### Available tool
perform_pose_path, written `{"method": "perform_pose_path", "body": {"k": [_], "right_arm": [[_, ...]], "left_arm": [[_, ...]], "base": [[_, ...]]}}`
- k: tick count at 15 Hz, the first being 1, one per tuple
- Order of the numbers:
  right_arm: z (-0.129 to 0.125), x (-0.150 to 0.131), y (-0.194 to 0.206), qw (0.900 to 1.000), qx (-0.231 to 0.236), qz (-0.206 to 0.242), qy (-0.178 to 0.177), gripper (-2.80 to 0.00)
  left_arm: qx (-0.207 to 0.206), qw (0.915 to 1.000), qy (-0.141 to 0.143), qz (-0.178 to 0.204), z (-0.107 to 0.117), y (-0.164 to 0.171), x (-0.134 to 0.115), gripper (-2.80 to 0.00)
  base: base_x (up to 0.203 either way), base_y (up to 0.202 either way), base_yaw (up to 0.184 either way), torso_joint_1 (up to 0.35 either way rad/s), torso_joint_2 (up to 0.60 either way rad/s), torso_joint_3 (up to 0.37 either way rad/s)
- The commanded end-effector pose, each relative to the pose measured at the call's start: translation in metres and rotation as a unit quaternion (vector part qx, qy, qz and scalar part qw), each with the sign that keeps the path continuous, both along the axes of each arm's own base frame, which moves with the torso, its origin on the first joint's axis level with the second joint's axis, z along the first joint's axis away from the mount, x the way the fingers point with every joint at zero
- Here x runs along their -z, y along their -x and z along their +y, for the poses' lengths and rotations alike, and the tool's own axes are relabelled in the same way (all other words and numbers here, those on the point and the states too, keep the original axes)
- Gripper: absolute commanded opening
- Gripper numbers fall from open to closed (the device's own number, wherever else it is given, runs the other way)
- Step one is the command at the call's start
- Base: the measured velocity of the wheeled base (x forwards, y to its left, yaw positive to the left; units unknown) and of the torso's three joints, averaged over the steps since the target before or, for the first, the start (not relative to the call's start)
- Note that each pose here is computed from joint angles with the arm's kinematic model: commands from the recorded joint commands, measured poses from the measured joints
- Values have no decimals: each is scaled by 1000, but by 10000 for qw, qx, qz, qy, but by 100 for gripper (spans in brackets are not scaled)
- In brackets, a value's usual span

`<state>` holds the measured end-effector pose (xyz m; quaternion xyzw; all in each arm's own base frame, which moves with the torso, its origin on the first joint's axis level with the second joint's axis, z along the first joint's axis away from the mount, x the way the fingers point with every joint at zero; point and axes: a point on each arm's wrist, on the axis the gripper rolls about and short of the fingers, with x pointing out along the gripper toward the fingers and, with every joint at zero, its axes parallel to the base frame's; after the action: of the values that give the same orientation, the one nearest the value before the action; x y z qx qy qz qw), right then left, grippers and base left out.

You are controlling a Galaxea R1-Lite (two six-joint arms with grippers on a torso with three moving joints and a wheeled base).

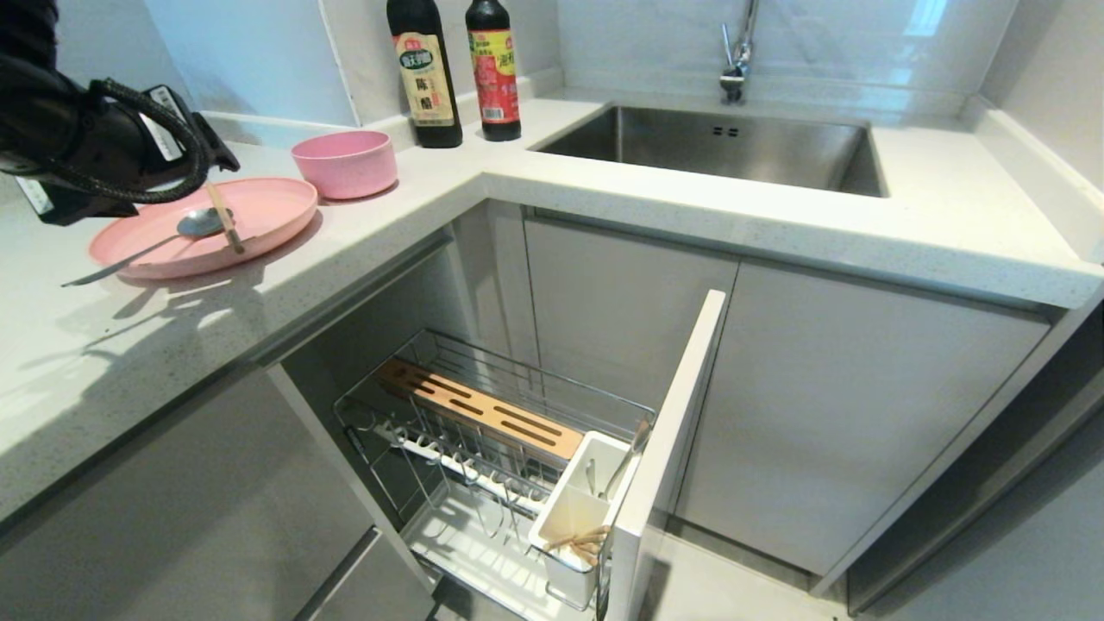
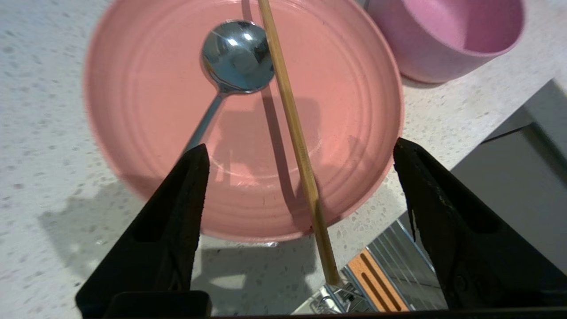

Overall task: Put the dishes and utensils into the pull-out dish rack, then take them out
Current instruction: Pick up the chopsticks and place it in the cupboard

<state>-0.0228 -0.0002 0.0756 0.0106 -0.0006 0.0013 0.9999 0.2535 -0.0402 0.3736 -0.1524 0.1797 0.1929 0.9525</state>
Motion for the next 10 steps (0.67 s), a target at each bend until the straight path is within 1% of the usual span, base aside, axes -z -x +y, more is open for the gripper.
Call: {"method": "perform_pose_path", "body": {"k": [1,10], "right_arm": [[0,0,0,10000,-3,6,-1,-280],[0,0,0,10000,-3,6,-1,-280]], "left_arm": [[-16,9996,-53,263,-4,-19,14,0],[13,9990,-88,445,-8,-32,25,0]], "base": [[0,0,0,0,0,0],[0,0,0,0,0,0]]}}
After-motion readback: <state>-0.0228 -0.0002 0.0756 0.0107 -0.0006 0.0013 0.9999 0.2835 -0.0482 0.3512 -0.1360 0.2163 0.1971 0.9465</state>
